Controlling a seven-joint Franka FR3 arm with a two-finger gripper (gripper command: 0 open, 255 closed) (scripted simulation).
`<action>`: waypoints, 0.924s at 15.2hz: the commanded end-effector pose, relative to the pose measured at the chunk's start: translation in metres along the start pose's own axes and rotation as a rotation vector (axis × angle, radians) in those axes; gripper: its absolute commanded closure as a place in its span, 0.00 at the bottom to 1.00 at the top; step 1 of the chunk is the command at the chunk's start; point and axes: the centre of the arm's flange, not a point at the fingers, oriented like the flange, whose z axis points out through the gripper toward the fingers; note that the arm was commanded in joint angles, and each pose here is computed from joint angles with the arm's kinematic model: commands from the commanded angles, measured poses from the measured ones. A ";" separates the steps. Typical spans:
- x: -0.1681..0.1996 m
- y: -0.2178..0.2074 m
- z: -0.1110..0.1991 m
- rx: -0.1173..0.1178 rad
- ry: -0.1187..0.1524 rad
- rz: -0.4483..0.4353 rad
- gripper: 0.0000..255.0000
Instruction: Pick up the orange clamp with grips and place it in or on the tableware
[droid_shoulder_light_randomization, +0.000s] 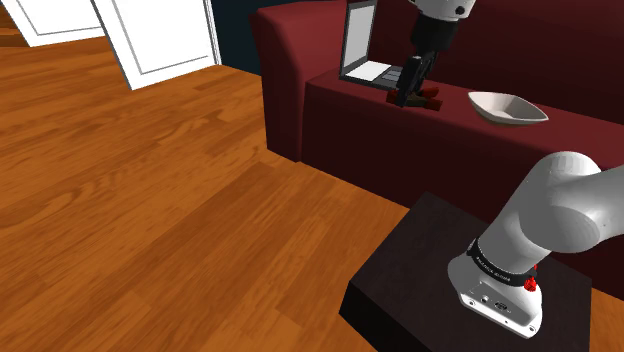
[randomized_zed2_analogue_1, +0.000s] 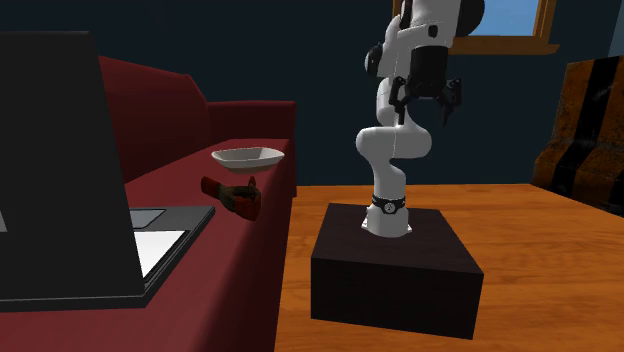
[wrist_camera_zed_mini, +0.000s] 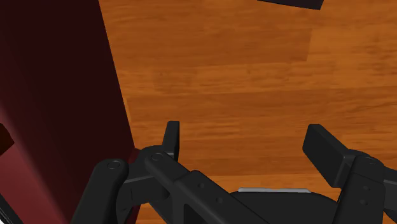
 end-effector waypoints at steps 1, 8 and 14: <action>0.000 0.000 0.000 0.000 0.000 0.000 0.00; 0.005 0.085 0.032 -0.007 0.013 0.001 0.00; 0.010 0.159 0.059 -0.013 0.023 0.003 0.00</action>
